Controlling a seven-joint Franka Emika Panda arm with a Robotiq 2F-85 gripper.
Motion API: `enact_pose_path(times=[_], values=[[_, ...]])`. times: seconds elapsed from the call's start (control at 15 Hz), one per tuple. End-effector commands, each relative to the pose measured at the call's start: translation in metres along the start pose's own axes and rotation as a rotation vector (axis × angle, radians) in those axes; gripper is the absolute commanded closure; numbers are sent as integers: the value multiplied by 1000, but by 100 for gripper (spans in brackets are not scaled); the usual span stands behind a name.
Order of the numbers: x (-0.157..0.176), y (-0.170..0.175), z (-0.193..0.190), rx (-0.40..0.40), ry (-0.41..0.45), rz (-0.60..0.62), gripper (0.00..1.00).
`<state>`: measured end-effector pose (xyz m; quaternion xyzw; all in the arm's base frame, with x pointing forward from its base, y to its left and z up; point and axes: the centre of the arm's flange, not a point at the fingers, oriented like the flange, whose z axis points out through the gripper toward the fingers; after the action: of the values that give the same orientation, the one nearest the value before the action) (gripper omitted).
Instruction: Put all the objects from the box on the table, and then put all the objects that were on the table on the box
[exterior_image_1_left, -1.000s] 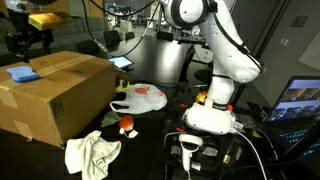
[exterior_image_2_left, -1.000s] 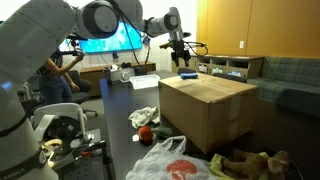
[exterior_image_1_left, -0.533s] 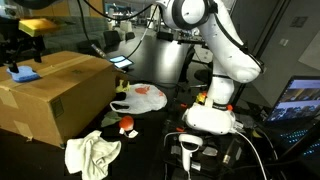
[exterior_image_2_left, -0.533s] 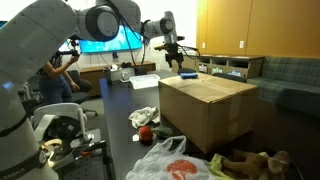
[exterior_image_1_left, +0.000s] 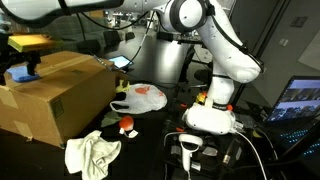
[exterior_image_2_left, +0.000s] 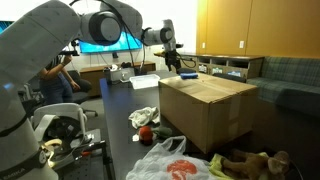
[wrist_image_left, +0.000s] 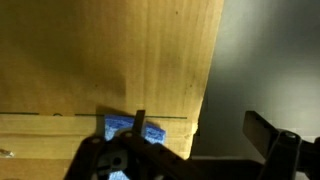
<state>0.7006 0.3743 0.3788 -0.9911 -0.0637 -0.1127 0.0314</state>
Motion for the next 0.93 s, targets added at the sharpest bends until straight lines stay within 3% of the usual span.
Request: enact_pose_path(times=[0.0,0.4,0.6,0.87], values=[[-21,16,4,-4,130,141,0],[-25,47,6,-59,344,270,0],[-28,57,8,-109,370,268,0],[-30,58,17,-156,338,219,0]])
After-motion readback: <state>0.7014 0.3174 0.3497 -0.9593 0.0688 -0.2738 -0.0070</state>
